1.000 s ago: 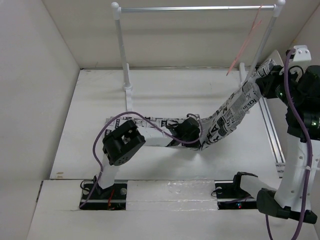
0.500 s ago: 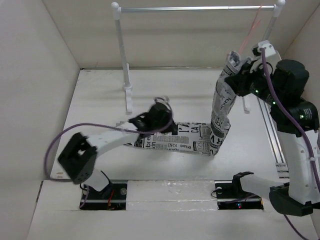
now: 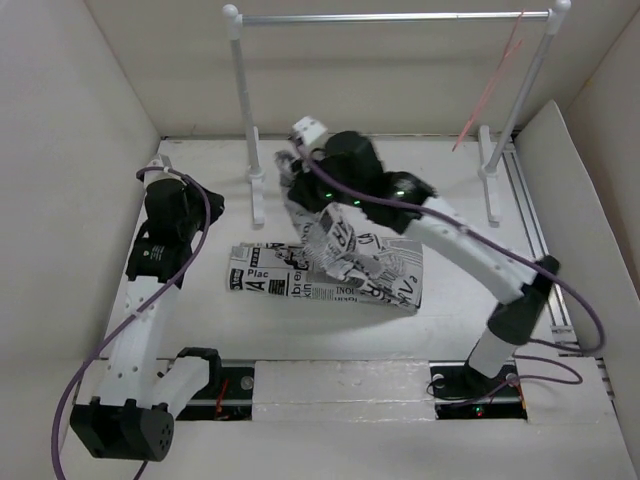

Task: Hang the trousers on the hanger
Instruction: Fold the trousers at the center of the board, then pick up the hanger from the clothesline, then place the trousers on the hanger.

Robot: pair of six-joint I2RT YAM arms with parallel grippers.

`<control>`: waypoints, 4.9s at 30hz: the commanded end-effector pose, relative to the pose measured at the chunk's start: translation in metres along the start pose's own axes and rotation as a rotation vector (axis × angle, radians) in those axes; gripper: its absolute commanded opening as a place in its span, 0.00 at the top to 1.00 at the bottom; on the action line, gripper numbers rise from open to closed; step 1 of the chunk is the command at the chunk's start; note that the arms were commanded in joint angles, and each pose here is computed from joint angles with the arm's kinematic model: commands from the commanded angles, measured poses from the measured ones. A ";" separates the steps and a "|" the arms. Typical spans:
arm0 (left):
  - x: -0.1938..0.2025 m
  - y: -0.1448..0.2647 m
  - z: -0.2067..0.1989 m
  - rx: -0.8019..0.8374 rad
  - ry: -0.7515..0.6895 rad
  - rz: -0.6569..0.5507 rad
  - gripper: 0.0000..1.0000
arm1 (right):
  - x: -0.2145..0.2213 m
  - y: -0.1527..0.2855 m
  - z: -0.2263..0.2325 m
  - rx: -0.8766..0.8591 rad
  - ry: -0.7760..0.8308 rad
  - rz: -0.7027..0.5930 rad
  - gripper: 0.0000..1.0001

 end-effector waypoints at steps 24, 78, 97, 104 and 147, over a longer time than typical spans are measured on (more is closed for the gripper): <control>0.139 -0.106 0.056 -0.010 0.016 0.502 0.60 | 0.099 0.055 -0.078 0.092 -0.130 0.109 1.00; 0.078 -0.015 -0.280 0.696 -0.303 0.335 0.41 | 0.014 0.183 -0.307 0.447 -0.180 -0.277 1.00; 0.191 -0.046 -0.362 0.728 -0.357 0.411 0.34 | 0.161 0.170 -0.202 0.385 -0.239 0.092 1.00; 0.212 -0.060 -0.367 0.708 -0.335 0.389 0.39 | 0.171 0.161 -0.177 0.351 -0.238 0.123 1.00; 0.370 -0.041 -0.183 0.371 -0.067 0.552 1.00 | 0.284 0.104 -0.153 0.153 -0.432 0.140 0.57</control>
Point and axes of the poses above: each gripper's point midway between its finger pads, its own y axis back along the fingers, its own z axis along the line the jaws close on, x = y × z, the point moved 6 cm from there along y, back along the fingers
